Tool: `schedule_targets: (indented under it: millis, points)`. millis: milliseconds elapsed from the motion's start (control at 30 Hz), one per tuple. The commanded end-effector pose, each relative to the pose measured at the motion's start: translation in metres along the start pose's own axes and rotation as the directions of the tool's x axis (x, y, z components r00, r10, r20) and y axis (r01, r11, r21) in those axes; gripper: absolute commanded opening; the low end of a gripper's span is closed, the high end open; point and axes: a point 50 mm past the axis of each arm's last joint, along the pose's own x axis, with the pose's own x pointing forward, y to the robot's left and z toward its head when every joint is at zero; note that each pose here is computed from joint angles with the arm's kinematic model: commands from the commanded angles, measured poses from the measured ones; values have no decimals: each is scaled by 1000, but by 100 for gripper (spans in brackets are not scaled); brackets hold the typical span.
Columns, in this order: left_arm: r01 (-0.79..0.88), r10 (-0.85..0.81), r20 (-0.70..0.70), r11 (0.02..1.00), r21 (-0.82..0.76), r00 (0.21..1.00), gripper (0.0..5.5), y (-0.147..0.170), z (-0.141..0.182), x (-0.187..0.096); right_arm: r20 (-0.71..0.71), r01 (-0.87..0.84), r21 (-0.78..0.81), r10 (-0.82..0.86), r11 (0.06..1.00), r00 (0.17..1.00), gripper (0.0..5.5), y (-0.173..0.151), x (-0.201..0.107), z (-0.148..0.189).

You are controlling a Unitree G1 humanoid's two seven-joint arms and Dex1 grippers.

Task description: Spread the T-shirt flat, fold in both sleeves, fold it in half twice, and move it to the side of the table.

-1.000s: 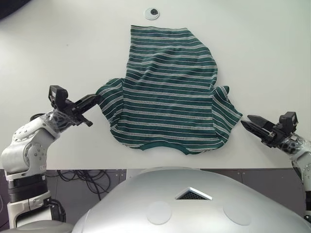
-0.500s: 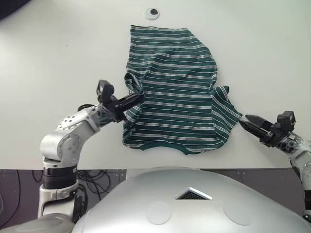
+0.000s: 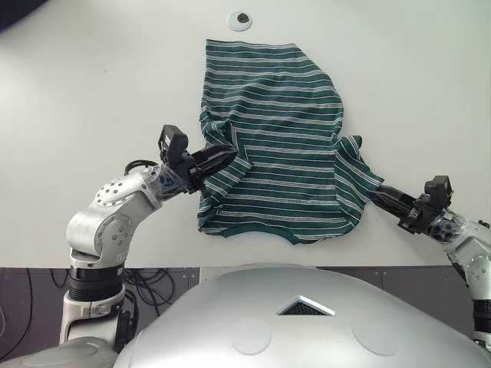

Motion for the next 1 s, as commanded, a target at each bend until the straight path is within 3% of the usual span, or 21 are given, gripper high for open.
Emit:
schedule_targets:
  millis: [33,167,333,433,500,667,800,1000]
  points:
    - [-55,47,54,988,145,997,126,4,13,-11,-8,3,5,-3,1000,1000,57,2,4,-1]
    - [-82,75,33,856,510,997,126,9,7,-40,35,-59,-11,59,998,998,1,11,5,9]
    - [-23,66,-32,698,715,997,126,16,-3,-69,111,-203,-64,209,977,972,1,43,17,32]
    - [75,48,-131,612,788,990,126,16,-18,-87,69,-264,-96,271,960,960,1,58,35,36]
    - [172,38,-217,488,856,975,126,17,-31,-99,26,-262,-110,266,959,964,1,65,49,35]
    - [382,6,-401,287,878,916,126,19,-59,-115,-54,-276,-141,271,951,961,1,76,78,34]
    - [469,-35,-470,145,871,882,126,21,-72,-116,-117,-259,-206,239,944,964,1,76,94,32]
    - [463,-127,-462,-31,886,877,126,13,-74,-94,-104,-260,-221,243,940,964,84,78,92,38]
